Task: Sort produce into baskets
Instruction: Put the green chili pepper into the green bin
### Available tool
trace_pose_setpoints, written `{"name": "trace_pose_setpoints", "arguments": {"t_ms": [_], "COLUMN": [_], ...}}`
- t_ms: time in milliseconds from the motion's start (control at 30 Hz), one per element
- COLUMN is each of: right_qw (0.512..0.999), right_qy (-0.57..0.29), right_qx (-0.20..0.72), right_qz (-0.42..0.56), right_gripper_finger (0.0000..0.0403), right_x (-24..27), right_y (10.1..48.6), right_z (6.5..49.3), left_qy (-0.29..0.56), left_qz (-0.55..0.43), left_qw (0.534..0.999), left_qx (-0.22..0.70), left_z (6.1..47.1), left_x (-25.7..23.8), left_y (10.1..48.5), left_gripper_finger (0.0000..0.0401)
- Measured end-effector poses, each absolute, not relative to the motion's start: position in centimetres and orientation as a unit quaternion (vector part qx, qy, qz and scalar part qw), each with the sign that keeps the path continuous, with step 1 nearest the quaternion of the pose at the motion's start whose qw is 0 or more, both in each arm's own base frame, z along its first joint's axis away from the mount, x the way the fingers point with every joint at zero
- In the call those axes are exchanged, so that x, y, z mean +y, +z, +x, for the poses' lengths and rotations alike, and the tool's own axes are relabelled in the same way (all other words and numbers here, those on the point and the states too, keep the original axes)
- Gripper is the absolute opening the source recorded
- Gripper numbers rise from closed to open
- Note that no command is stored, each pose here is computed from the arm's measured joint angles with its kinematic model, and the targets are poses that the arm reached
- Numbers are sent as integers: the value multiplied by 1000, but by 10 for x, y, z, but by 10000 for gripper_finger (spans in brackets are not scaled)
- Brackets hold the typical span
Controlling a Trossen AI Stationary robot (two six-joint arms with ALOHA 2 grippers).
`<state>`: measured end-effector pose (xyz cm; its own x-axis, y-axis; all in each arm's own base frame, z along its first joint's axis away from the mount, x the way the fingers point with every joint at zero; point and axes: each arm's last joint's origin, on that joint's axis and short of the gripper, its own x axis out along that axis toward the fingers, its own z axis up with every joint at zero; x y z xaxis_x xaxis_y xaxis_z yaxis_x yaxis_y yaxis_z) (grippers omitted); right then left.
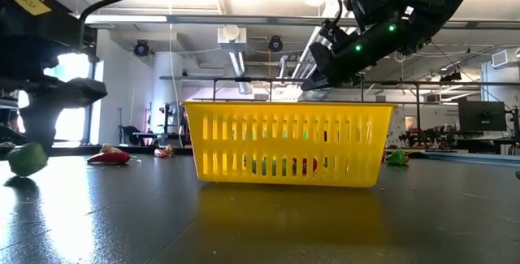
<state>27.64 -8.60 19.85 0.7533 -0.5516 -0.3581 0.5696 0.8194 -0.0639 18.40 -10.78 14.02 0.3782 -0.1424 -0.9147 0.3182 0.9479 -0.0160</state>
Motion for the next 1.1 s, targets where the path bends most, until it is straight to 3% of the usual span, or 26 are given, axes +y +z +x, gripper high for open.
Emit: {"name": "trace_pose_setpoints", "arguments": {"t_ms": [567,867,1100], "right_qw": [935,934,933], "right_qy": [-299,-299,-300], "right_qx": [190,193,199], "right_qz": [26,26,27], "right_gripper_finger": [0,0,0], "right_x": [-86,-86,-86], "right_y": [197,197,196], "right_z": [276,276,275], "left_qy": [-128,-50,46], "left_qz": [60,28,-17], "left_qw": [826,851,903], "left_qx": [545,523,426], "left_z": [195,217,253], "left_x": [-95,-43,17], "left_y": [136,152,197], "left_gripper_finger": [10,6,5]}}
